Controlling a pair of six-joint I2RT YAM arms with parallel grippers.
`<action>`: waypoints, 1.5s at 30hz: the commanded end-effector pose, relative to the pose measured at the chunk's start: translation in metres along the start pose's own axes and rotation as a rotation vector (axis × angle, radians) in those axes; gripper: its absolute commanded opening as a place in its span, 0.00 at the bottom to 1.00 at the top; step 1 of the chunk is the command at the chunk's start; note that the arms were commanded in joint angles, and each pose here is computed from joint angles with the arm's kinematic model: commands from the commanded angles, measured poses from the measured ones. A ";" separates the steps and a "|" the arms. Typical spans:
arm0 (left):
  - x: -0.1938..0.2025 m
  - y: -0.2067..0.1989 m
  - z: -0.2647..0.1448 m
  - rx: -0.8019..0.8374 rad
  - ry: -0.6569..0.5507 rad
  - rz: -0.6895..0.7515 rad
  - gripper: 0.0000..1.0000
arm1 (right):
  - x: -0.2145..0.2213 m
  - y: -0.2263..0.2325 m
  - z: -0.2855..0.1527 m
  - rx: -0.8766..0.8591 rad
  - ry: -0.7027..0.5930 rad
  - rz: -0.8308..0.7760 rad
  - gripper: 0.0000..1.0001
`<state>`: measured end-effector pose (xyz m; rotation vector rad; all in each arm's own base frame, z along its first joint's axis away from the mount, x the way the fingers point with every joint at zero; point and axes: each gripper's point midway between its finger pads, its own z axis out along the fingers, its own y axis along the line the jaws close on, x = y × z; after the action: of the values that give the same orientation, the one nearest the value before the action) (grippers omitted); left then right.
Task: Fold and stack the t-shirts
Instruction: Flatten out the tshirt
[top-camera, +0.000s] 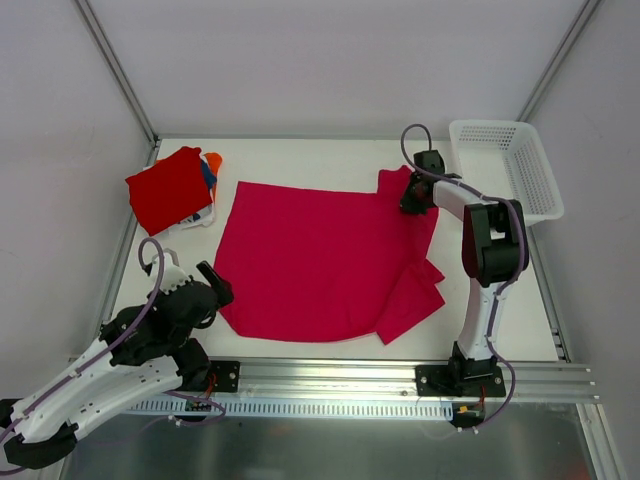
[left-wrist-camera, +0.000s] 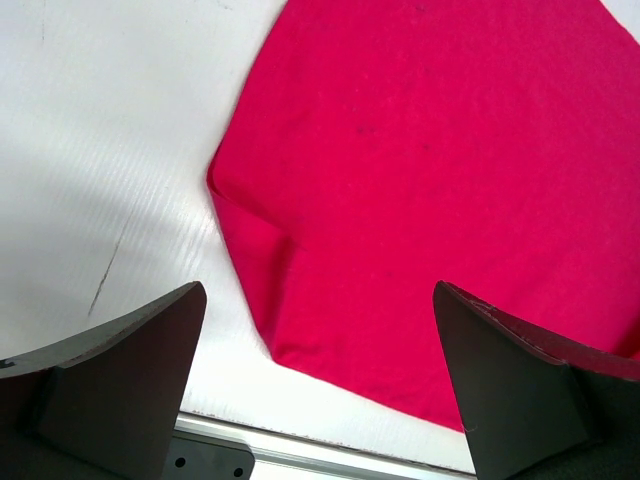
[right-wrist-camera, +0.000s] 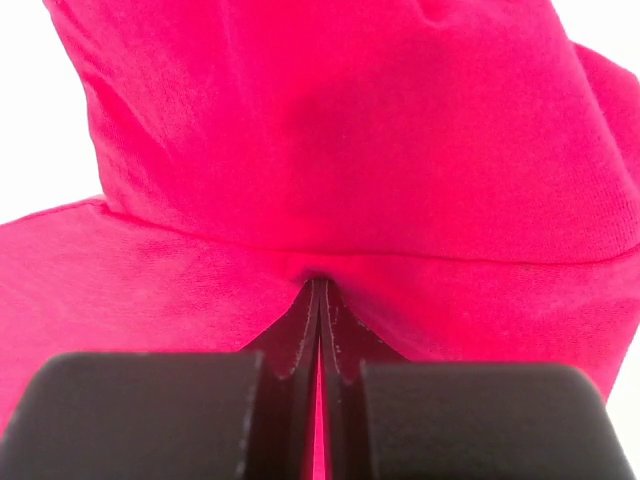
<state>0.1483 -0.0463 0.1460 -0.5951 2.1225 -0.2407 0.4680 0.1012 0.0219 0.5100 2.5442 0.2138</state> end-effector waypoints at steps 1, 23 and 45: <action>0.000 0.004 0.001 -0.022 -0.002 0.039 0.99 | -0.004 0.009 0.013 -0.067 0.040 0.047 0.00; 0.003 0.004 0.004 -0.047 0.008 0.059 0.99 | -0.152 0.111 0.031 -0.384 -0.177 0.119 0.81; -0.110 -0.206 0.093 0.506 -0.060 0.207 0.99 | 0.022 0.034 -0.284 -0.463 -0.376 -0.085 0.98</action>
<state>0.2799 -0.1226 0.1847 -0.3088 2.0854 -0.2597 0.3200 0.1314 0.3652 0.2003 1.7693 0.7033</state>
